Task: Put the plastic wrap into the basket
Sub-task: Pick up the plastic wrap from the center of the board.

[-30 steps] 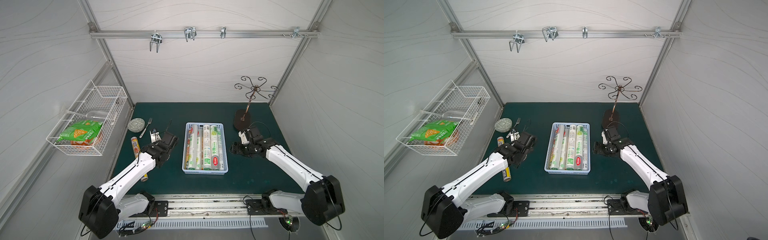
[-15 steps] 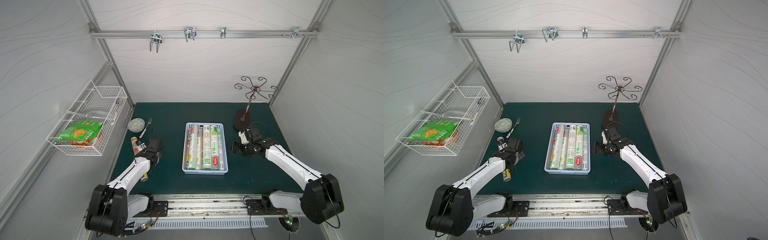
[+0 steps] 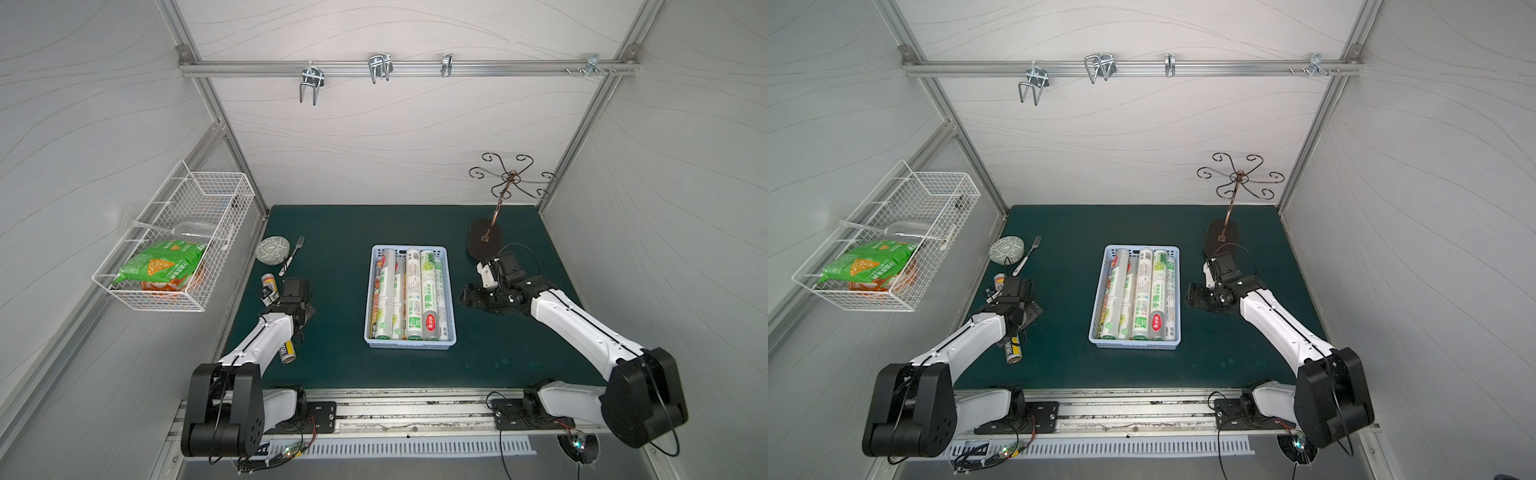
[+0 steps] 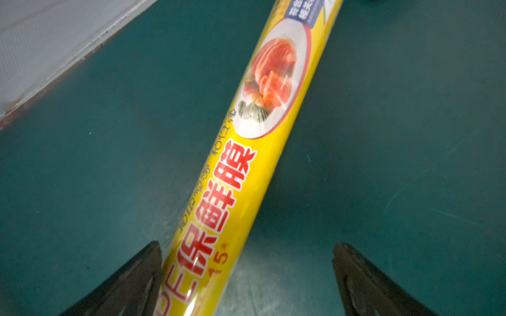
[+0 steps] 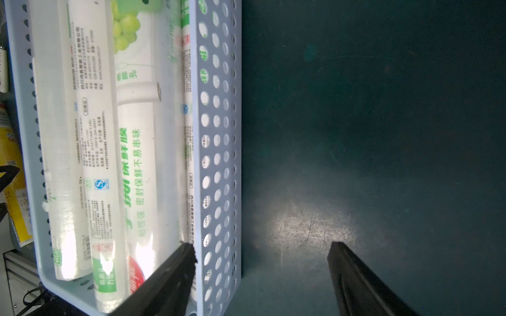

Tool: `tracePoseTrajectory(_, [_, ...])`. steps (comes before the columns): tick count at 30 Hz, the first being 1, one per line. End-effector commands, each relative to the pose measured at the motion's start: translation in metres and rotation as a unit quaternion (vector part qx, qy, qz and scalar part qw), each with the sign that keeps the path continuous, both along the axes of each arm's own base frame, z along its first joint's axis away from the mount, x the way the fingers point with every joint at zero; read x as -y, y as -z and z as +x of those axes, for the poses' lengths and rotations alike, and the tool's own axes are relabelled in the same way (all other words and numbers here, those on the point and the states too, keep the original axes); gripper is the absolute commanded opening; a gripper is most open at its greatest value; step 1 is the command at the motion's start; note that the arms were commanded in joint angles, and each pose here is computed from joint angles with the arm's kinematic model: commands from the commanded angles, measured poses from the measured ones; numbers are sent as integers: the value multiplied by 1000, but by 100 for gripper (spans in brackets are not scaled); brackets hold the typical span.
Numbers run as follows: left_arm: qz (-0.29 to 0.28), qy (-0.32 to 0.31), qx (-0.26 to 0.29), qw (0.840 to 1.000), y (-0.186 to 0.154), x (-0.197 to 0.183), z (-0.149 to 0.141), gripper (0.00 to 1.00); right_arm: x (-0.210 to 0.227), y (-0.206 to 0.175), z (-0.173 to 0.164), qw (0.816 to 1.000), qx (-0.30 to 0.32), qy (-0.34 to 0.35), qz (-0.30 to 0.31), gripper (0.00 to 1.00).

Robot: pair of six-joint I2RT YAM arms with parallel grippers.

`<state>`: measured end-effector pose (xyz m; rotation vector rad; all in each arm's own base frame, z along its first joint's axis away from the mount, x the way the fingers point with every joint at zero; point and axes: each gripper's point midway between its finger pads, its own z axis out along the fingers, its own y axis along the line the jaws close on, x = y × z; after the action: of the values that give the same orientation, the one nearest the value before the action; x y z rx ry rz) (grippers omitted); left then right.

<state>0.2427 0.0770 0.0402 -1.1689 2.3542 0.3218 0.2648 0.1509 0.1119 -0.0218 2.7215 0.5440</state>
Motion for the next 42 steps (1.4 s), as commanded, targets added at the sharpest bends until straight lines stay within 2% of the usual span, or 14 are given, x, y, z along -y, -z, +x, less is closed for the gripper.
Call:
tracePoseTrajectory(1, [-33,2,25,999,-3,5,18,99,0,2,0,1000,-2,-1,6,81])
tracePoseTrajectory(10, [-52,28,20,998,0,13,28,97,-1,4,0,1000,-7,-2,8,81])
tracePoseTrajectory(20, [-29,8,28,999,-14,3,26,97,-2,6,1,1000,-13,-3,8,81])
tracePoseTrajectory(27, [-68,-2,3,998,5,9,27,92,-2,7,2,1000,-15,-3,8,81])
tracePoseTrajectory(30, [-87,0,1,996,12,14,28,88,-2,7,2,1000,-16,-3,11,81])
tracePoseTrajectory(35, [-108,22,0,994,16,23,33,70,-1,8,2,1000,-17,0,15,81])
tracePoseTrajectory(42, [-157,53,-10,986,30,43,38,54,-1,8,2,1000,-16,0,16,81])
